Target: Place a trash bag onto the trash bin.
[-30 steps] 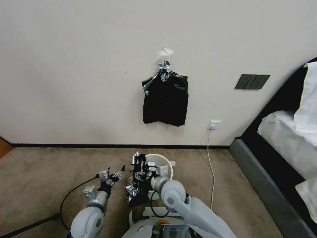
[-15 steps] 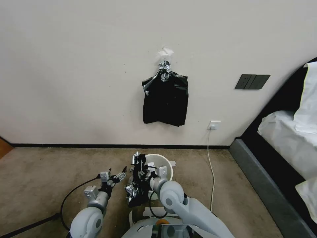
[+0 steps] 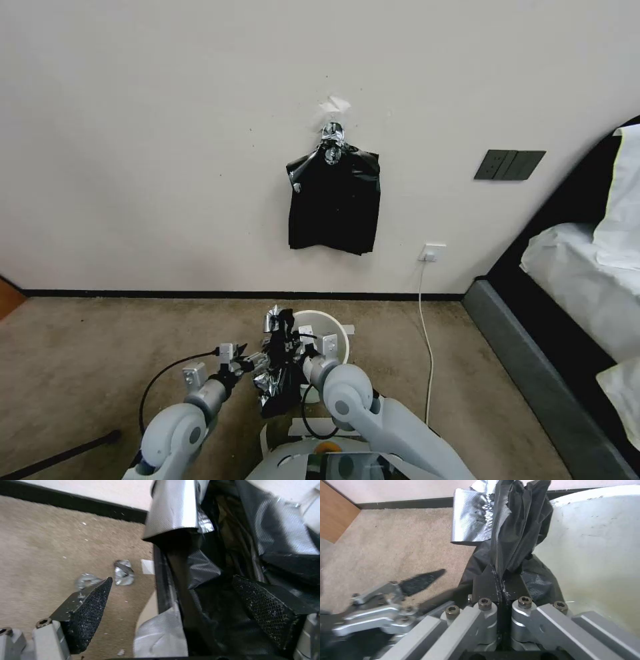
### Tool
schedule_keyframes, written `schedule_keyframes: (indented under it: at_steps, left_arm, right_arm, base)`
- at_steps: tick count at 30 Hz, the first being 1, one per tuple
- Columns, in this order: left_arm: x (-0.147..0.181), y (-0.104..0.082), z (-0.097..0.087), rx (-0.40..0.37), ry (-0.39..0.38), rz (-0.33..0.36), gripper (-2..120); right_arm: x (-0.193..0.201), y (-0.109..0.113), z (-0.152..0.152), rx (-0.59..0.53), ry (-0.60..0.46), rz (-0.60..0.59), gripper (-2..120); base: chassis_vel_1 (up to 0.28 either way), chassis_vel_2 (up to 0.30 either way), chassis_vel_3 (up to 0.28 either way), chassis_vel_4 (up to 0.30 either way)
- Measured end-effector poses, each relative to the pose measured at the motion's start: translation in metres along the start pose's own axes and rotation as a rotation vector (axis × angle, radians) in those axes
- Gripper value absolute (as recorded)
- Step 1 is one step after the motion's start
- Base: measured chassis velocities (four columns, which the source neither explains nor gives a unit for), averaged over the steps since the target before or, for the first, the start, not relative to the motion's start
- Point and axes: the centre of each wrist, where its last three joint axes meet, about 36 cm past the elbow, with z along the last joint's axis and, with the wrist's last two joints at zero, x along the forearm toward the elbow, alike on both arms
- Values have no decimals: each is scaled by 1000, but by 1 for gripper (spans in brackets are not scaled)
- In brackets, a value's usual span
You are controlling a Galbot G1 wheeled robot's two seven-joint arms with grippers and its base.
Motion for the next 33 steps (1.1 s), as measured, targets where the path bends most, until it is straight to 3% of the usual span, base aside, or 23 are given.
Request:
schedule_keyframes:
  at_steps: [12,18,28,33]
  left_arm:
    - [-32,6,6,3,69,22,75]
    - [-39,5,11,10,93,43,53]
    - [-40,7,11,8,79,22,13]
    - [-40,6,12,7,67,4,4]
  right_arm:
    - [3,-3,0,6,0,10,0]
    - [4,-3,1,5,0,12,0]
    - [5,-4,2,10,-6,18,0]
    - [6,-3,2,11,-7,16,0]
  base:
    - [0,0,0,0]
    - [0,0,0,0]
    - [0,0,0,0]
    - [0,0,0,0]
